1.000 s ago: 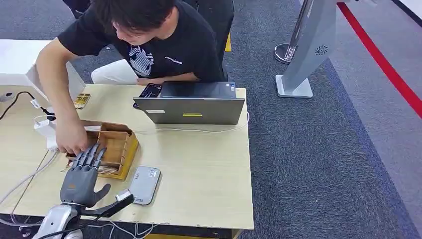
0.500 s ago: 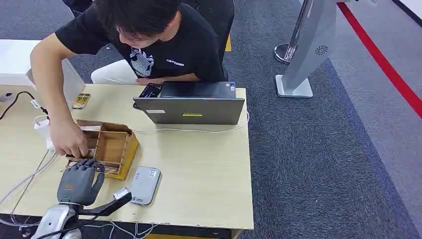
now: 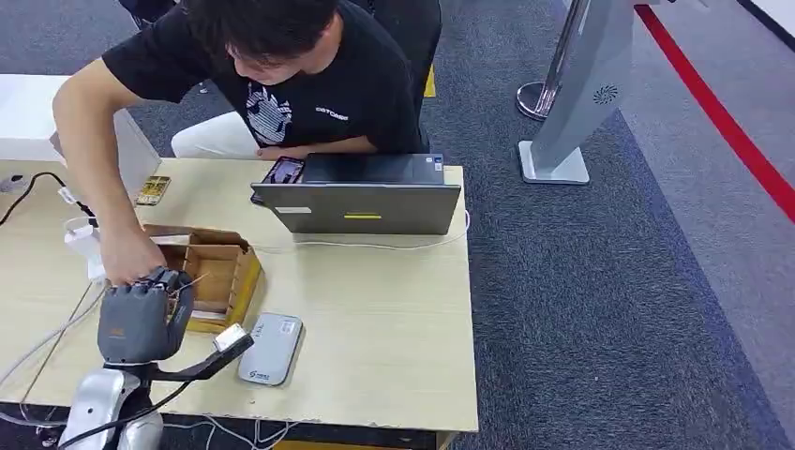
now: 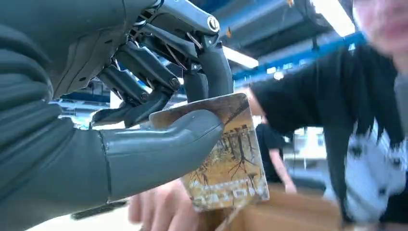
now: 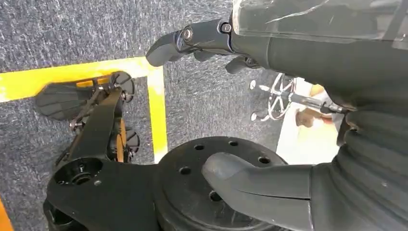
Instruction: Pass the card to the sensor for recognition and then transmit it.
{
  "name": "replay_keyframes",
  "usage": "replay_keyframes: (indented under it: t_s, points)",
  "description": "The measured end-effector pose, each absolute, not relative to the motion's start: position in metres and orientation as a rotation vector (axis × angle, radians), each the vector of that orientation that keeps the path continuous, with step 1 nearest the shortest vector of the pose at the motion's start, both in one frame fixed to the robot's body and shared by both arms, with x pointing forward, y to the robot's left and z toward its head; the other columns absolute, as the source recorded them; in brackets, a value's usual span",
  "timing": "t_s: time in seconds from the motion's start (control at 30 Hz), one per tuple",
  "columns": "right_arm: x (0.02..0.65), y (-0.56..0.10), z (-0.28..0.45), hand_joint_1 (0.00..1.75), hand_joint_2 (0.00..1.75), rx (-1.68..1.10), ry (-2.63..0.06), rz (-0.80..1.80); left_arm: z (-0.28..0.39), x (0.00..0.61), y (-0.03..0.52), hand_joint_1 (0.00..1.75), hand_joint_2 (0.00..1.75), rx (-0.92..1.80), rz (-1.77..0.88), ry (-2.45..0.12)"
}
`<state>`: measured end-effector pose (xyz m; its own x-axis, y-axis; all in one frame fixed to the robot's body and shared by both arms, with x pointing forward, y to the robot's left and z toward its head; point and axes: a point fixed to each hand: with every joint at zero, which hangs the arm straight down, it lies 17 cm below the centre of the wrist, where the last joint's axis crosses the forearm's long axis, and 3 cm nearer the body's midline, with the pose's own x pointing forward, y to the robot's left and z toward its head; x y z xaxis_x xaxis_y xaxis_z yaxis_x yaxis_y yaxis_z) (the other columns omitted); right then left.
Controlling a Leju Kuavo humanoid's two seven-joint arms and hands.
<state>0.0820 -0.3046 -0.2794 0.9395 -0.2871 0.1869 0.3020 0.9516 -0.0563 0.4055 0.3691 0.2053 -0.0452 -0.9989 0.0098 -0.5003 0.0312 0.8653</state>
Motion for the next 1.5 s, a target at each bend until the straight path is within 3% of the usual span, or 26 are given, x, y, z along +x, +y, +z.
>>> replay_keyframes:
  t_s: [0.67, 0.7, 1.03, 1.3, 1.43, 1.5]
  points:
    - [0.085, -0.301, -0.279, 0.00, 1.75, -0.072, -0.183, -0.263, 0.274, 0.423, 0.382, 1.75, 1.75, 1.649, -0.788, -1.690]
    - [0.085, -0.301, -0.279, 0.00, 1.75, -0.072, -0.183, -0.264, 0.275, 0.423, 0.385, 0.00, 1.75, 1.653, -0.780, -1.687]
    - [0.085, -0.302, -0.279, 0.00, 1.75, -0.076, -0.181, -0.269, 0.292, 0.405, 0.398, 0.00, 1.75, 1.691, -0.633, -1.755]
    - [0.083, -0.304, -0.279, 0.00, 1.75, -0.085, -0.174, -0.274, 0.324, 0.344, 0.426, 0.00, 1.75, 1.525, -0.174, -2.071]
    - [0.082, -0.305, -0.280, 0.00, 1.75, -0.091, -0.172, -0.272, 0.319, 0.321, 0.450, 0.00, 1.75, 1.484, -0.025, -2.086]
    - [0.082, -0.306, -0.280, 0.00, 1.75, -0.092, -0.170, -0.286, 0.309, 0.314, 0.469, 0.00, 1.75, 1.331, 0.123, -2.112]
